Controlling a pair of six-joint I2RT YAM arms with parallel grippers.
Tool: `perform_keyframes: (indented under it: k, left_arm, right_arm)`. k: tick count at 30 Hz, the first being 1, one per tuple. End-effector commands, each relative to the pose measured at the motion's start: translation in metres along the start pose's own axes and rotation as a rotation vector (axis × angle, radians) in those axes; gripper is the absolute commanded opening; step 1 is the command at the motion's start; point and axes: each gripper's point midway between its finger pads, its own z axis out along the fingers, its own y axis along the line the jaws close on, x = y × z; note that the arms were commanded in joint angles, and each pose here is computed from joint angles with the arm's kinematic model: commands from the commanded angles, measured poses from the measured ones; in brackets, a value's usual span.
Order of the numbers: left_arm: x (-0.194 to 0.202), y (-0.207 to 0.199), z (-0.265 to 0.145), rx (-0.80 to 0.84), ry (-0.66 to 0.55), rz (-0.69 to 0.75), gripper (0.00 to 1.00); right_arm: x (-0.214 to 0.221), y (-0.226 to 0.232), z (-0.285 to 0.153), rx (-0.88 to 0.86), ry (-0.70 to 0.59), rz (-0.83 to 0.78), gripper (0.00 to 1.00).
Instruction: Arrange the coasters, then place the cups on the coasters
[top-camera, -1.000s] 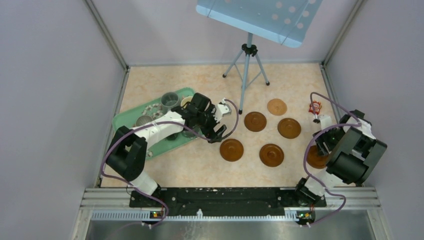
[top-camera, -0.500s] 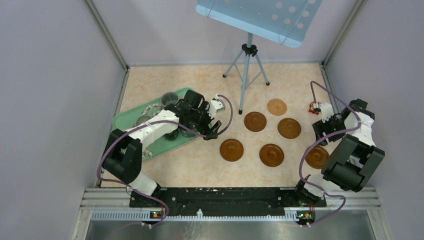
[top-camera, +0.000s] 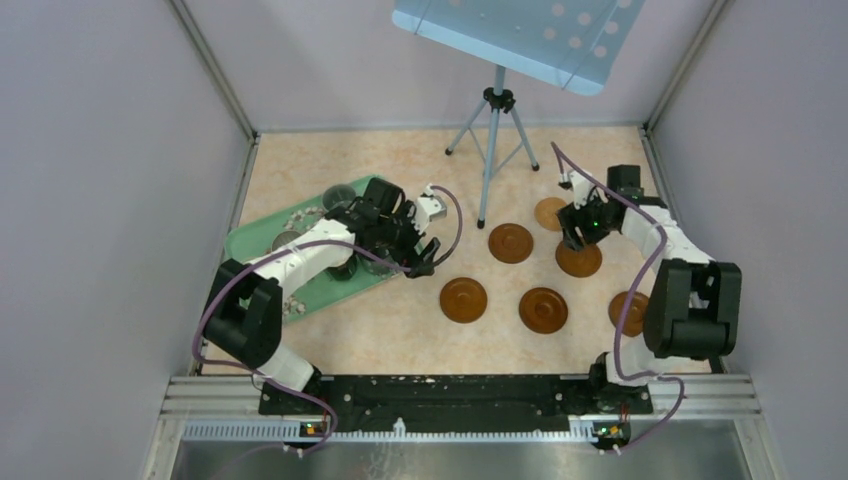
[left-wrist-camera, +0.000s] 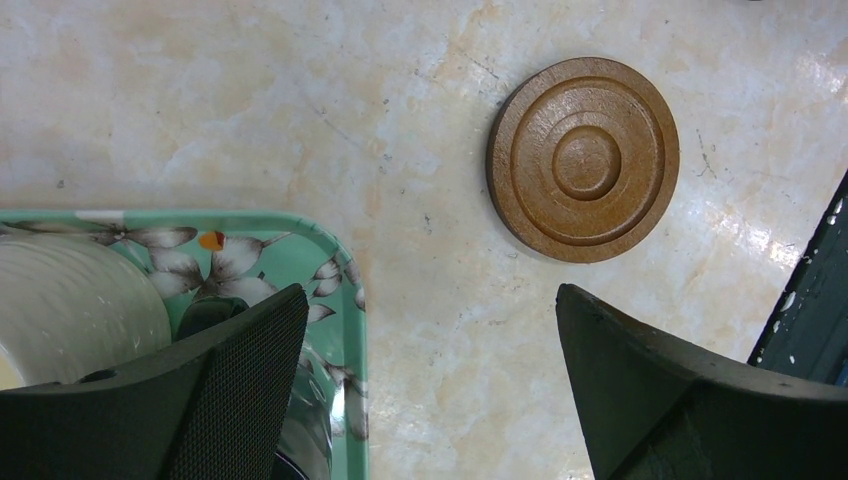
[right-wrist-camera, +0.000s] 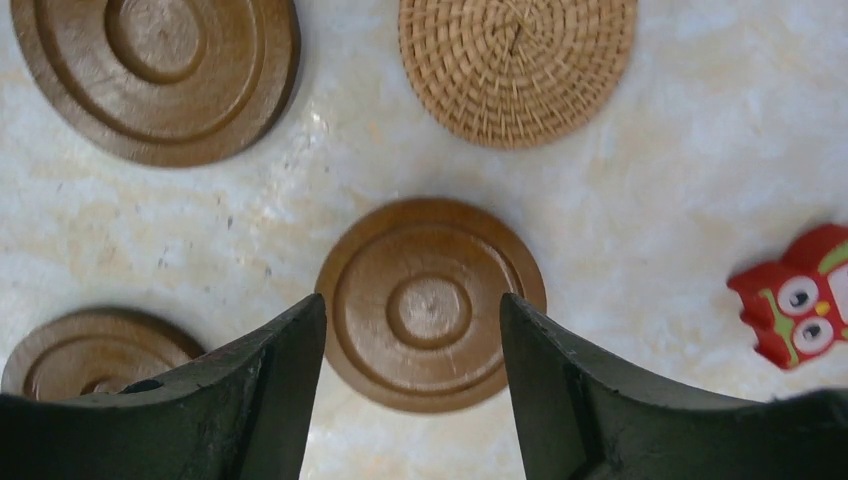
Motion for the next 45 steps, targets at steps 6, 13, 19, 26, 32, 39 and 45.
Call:
perform_keyframes:
  k: [6, 13, 19, 26, 32, 39, 45]
  left_arm:
    - [-0.023, 0.005, -0.018, -0.029, -0.082, 0.009, 0.99]
    - [-0.022, 0.009, -0.021, -0.039, -0.087, -0.002, 0.99]
    - [-0.020, 0.014, -0.023, -0.050, -0.092, -0.010, 0.99]
    - [-0.016, 0.019, -0.026, -0.060, -0.093, -0.033, 0.99]
    - [-0.018, 0.024, -0.033, -0.076, -0.108, -0.054, 0.99]
    - [-0.024, 0.029, -0.050, -0.101, -0.144, -0.087, 0.99]
    - [-0.030, 0.045, -0.082, -0.149, -0.217, -0.142, 0.99]
  right_arm:
    - [-0.035, -0.021, 0.058, 0.138, -0.026, 0.064, 0.64]
    - [-0.033, -0.036, 0.076, 0.203, 0.002, 0.105, 0.63]
    - [-0.036, -0.037, 0.086, 0.186, 0.002, 0.147, 0.63]
    - [-0.035, -0.046, 0.091, 0.227, 0.017, 0.166, 0.61]
    - [-0.038, -0.054, 0.089, 0.263, 0.017, 0.166, 0.60]
    - [-0.064, -0.037, 0.062, 0.176, -0.059, 0.140, 0.60]
    - [-0.074, 0.027, 0.022, -0.063, -0.091, 0.020, 0.62]
